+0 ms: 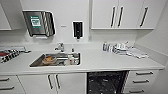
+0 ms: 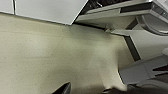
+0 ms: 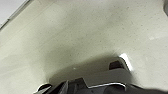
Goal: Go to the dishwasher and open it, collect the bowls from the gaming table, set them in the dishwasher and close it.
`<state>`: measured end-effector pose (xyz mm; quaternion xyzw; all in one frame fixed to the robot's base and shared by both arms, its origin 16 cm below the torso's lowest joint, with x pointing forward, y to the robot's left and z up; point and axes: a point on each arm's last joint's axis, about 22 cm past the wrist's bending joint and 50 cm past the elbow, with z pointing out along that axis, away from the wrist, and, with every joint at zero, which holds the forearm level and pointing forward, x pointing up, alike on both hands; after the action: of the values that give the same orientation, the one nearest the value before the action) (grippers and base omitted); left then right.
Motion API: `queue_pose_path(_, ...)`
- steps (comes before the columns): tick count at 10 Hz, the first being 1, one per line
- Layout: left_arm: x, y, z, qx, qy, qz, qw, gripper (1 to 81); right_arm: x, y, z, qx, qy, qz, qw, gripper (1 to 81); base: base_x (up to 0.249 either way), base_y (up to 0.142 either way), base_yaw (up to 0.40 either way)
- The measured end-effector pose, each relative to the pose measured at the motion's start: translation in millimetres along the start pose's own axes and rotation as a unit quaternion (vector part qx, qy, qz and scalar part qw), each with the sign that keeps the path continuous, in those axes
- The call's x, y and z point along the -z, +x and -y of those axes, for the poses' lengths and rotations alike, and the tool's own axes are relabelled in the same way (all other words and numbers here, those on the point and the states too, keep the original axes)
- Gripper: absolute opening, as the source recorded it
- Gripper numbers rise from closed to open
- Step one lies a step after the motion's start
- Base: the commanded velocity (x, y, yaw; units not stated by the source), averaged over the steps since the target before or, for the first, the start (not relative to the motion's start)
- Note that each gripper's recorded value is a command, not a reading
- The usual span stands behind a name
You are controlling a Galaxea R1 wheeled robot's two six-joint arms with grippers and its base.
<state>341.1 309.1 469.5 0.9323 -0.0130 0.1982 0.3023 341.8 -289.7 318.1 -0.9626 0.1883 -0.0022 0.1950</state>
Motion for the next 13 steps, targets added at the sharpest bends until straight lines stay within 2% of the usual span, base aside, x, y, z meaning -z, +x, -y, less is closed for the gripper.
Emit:
queue_pose_path(1,-10,-24,7.7,0.008,0.009,0.013,0.9998,81.1,-8,-13,-3,0.018,0.000,-0.001,0.9998,81.1,0.000,0.000,0.000)
queue_pose_path(3,-29,-60,24.6,0.010,0.029,0.031,0.9991,81.1,-20,-40,-21,0.042,-0.007,-0.006,0.9991,81.1,0.000,0.000,0.000)
queue_pose_path(5,-55,-98,24.9,0.012,0.036,0.049,0.9981,81.1,-31,-69,-34,0.061,-0.011,-0.017,0.9979,81.1,0.000,0.000,0.000)
queue_pose_path(7,-74,-131,27.5,0.010,0.048,0.065,0.9967,81.1,-40,-95,-35,0.076,0.000,-0.036,0.9965,81.1,0.000,0.000,0.000)
queue_pose_path(9,-84,-160,37.0,0.007,0.066,0.079,0.9947,81.1,-46,-118,-34,0.080,0.012,-0.055,0.9952,81.1,0.000,0.000,0.000)
queue_pose_path(11,-99,-174,38.7,0.004,0.078,0.083,0.9935,81.1,-58,-143,-21,0.087,0.019,-0.049,0.9948,81.1,0.000,0.000,0.000)
queue_pose_path(13,-113,-198,29.6,0.007,0.082,0.093,0.9923,81.1,-68,-146,-15,0.094,0.013,-0.055,0.9939,81.1,0.000,0.000,0.000)
